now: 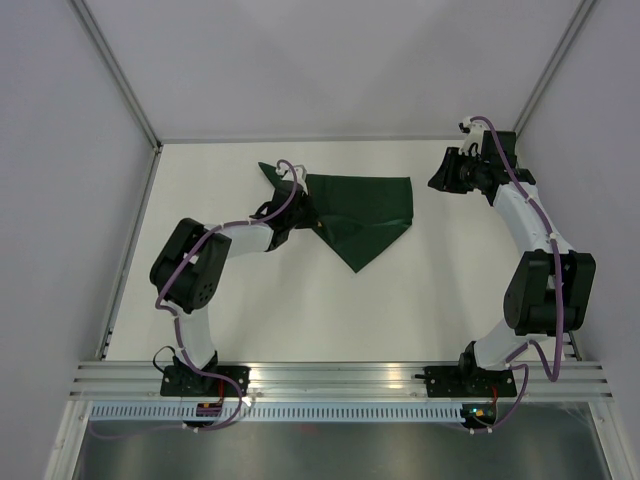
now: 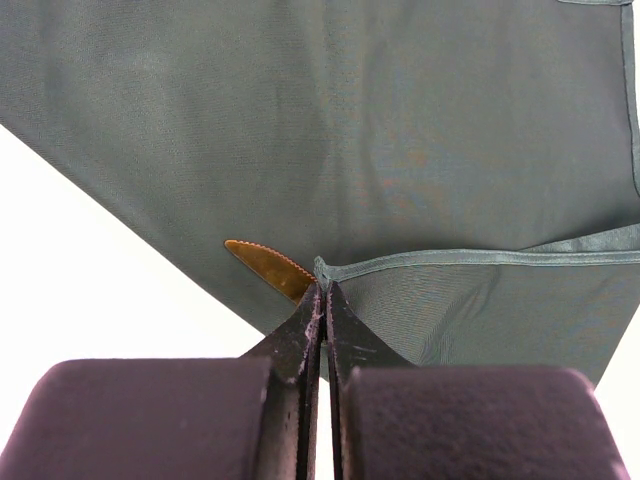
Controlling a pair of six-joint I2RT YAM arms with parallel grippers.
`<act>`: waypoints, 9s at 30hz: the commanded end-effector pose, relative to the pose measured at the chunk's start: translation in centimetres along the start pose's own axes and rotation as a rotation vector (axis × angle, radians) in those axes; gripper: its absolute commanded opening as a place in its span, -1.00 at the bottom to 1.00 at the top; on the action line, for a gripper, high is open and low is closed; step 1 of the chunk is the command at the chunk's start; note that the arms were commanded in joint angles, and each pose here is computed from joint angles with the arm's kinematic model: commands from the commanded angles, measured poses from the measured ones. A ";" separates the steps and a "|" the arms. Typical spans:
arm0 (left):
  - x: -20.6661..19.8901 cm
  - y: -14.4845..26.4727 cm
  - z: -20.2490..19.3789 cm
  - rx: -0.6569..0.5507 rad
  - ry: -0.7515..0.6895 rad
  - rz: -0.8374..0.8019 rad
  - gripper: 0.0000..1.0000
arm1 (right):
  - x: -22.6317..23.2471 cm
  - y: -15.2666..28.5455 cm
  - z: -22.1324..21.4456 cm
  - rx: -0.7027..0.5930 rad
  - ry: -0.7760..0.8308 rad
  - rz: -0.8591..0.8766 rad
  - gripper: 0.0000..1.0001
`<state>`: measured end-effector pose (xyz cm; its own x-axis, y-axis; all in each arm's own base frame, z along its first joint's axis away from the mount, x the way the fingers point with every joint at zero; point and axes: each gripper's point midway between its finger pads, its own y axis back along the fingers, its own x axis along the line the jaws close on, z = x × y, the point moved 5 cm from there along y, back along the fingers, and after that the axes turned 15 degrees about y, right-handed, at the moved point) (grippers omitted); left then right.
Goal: Fold the napkin, place the utensils inside, and roll it up
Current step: Fold the napkin at the center of the board, then adjust the napkin at the center of the board.
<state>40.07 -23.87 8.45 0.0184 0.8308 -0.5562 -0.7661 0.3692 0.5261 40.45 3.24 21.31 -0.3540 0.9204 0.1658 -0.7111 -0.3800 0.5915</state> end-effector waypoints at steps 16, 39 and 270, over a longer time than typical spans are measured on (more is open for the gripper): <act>0.1 -1.2 1.8 -0.042 0.071 0.017 -0.21 | 0.0 -0.1 -0.4 0.009 -0.013 0.009 -0.33; 4.5 0.2 10.9 -0.176 0.214 0.116 0.12 | 0.3 0.2 -0.1 -0.002 -0.013 0.018 -0.33; 0.2 -0.3 -4.8 0.241 0.026 -0.013 -0.60 | -0.2 -11.0 -13.4 0.473 0.048 -0.048 -0.61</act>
<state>38.96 -25.75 5.27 0.0559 0.8204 -0.5691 -0.6071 0.4804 0.6329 39.62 6.01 5.80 -0.3800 0.9164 0.1257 -0.4087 -0.2882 0.8660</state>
